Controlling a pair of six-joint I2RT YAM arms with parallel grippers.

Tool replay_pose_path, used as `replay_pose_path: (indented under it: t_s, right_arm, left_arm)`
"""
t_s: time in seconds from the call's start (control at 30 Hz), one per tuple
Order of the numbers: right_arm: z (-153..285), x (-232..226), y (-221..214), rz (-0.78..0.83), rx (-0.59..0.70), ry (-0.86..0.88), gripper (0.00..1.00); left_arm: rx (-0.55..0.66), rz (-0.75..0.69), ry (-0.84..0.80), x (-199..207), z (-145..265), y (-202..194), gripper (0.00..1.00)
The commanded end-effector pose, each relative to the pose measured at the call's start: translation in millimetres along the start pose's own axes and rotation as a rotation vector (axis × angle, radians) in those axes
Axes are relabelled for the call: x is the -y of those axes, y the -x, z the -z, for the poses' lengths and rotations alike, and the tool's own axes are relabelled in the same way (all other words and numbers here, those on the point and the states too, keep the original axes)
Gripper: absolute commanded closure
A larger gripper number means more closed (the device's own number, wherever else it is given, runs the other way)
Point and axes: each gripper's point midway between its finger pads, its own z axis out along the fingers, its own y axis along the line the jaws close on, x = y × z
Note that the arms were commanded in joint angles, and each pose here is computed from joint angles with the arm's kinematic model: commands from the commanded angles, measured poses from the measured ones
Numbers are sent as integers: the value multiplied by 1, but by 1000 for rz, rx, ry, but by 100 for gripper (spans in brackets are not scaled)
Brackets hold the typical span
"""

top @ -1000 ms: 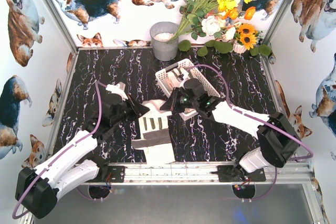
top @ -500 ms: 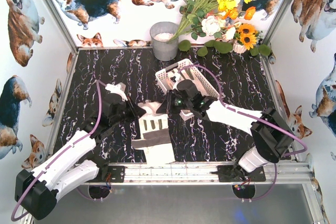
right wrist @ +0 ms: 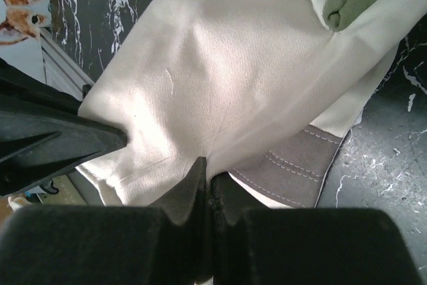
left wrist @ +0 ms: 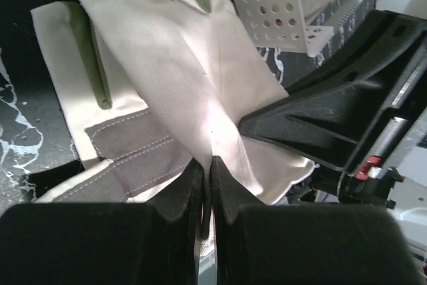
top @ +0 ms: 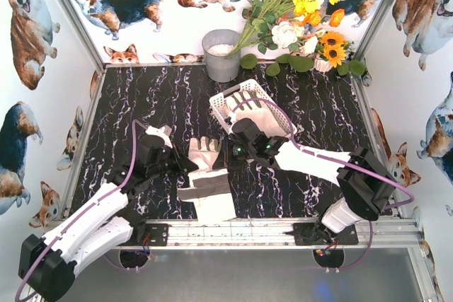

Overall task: Put the gloves into the storage basket
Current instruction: Pair the glove with the glove.

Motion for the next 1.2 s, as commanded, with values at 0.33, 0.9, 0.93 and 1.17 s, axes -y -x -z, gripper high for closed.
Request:
replay_pose_path:
  t_s: [0.33,0.9,0.93,1.17]
  right_arm:
    - [27,-16,-26,103,-93,25,100]
    - [19,-3,-57,52,-199,39,100]
    - [19,-2,-58,51,-202,38,100]
    - [16,5,-66,42,-227,25,100]
  left_arm:
    - [-159,16,-48,-1,21,-38,100]
    - [-206,157,-86,-11,2,-56,57]
    - [-199,155,-67,-16,-1,-55,57]
    - [-134,152,23,-36,-10,-42,56]
